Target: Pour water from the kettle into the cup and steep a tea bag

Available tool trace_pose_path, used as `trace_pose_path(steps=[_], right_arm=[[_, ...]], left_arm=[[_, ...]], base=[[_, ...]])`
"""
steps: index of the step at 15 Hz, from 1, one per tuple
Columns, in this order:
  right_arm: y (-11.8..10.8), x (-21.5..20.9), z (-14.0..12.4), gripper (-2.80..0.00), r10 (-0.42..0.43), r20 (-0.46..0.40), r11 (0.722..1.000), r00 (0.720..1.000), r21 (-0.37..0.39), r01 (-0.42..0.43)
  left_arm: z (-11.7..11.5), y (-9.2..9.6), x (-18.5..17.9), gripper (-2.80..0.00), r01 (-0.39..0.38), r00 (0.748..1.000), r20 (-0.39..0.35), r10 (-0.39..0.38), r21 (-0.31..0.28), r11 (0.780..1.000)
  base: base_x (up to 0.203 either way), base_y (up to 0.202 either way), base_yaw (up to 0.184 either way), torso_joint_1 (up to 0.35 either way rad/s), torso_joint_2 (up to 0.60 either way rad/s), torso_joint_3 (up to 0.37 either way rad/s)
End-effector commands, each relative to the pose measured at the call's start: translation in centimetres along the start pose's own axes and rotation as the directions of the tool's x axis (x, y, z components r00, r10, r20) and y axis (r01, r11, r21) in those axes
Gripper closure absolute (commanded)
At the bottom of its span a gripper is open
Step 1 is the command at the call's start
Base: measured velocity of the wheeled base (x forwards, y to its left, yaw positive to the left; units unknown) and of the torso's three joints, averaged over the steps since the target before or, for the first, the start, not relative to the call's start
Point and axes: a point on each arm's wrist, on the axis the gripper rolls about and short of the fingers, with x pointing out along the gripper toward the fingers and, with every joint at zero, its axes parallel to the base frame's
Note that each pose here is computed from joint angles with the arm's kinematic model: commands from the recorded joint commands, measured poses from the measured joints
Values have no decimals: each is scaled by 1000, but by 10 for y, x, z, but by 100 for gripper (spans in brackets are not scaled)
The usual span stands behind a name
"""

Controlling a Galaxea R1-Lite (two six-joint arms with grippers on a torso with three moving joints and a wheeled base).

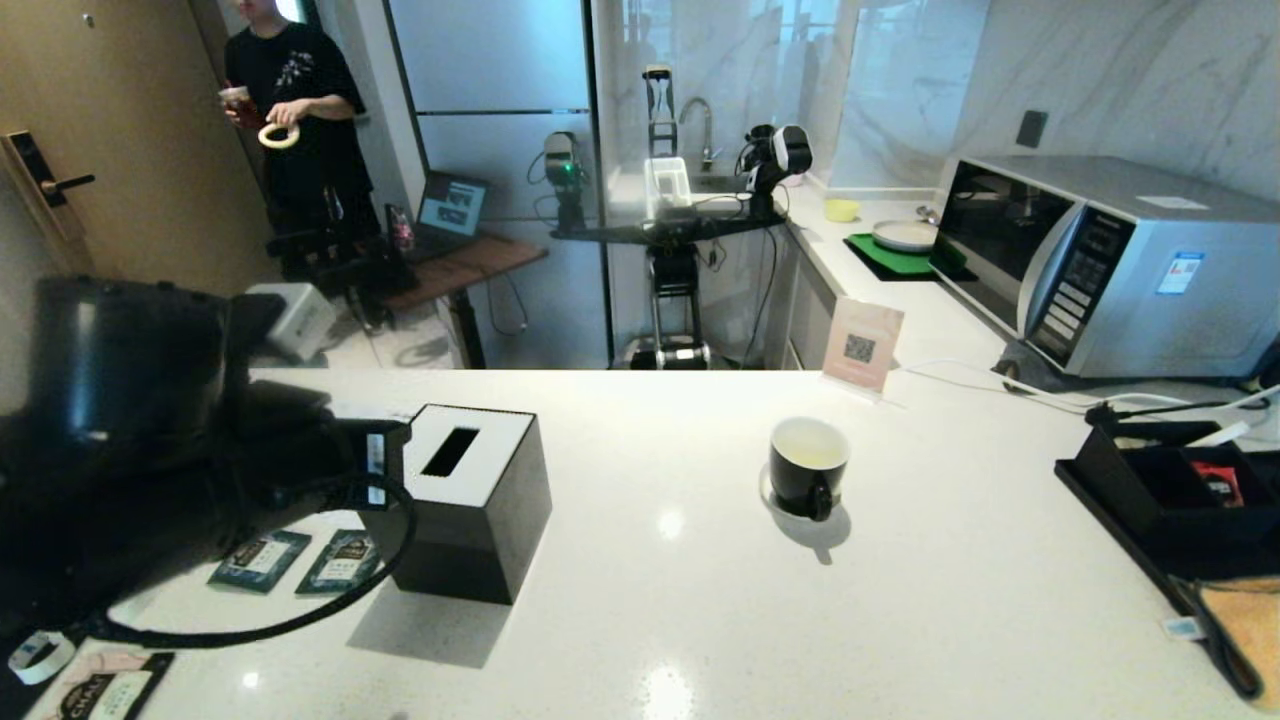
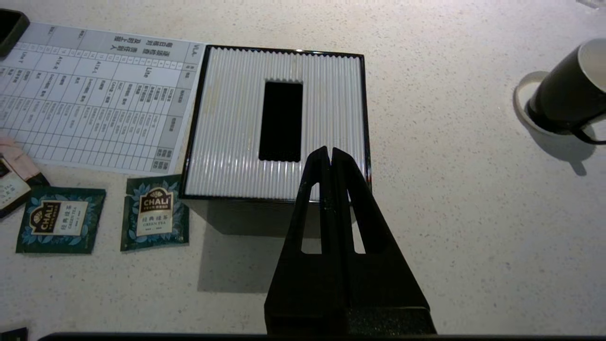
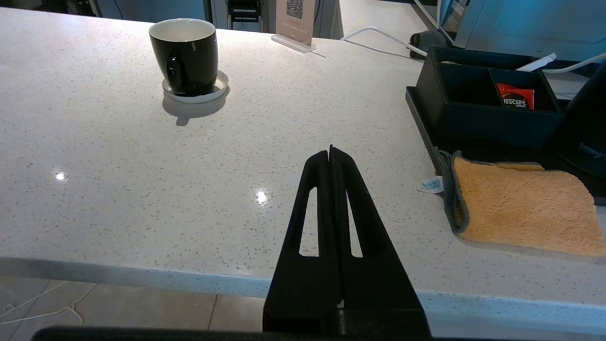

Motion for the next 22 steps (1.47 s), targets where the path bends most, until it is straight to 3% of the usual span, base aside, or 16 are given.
trace_pose_path(steps=[1, 7, 11, 14, 19, 22], right_arm=[[0, 0, 0, 0, 1, 0, 1000, 1000, -1, -1], [0, 0, 0, 0, 1, 0, 1000, 1000, -1, -1], [0, 0, 0, 0, 1, 0, 1000, 1000, -1, -1], [0, 0, 0, 0, 1, 0, 1000, 1000, -1, -1], [0, 0, 0, 0, 1, 0, 1000, 1000, -1, -1], [0, 0, 0, 0, 1, 0, 1000, 1000, -1, -1]], left_arm=[[-3, 4, -18, 0, -9, 999, 43, 9, -8, 1000], [-24, 19, -60, 0, -26, 993, 116, 29, -26, 999], [-64, 38, -87, 0, -50, 990, 133, 46, 28, 998], [-87, 49, -105, 0, -65, 983, 172, 58, 34, 997], [-104, 58, -124, 0, -66, 984, 168, 58, 47, 997], [-133, 66, -128, 0, -74, 990, 125, 63, 86, 994]], base=[[0, 0, 0, 0, 0, 0], [0, 0, 0, 0, 0, 0], [0, 0, 0, 0, 0, 0], [0, 0, 0, 0, 0, 0], [0, 0, 0, 0, 0, 0], [0, 0, 0, 0, 0, 0]])
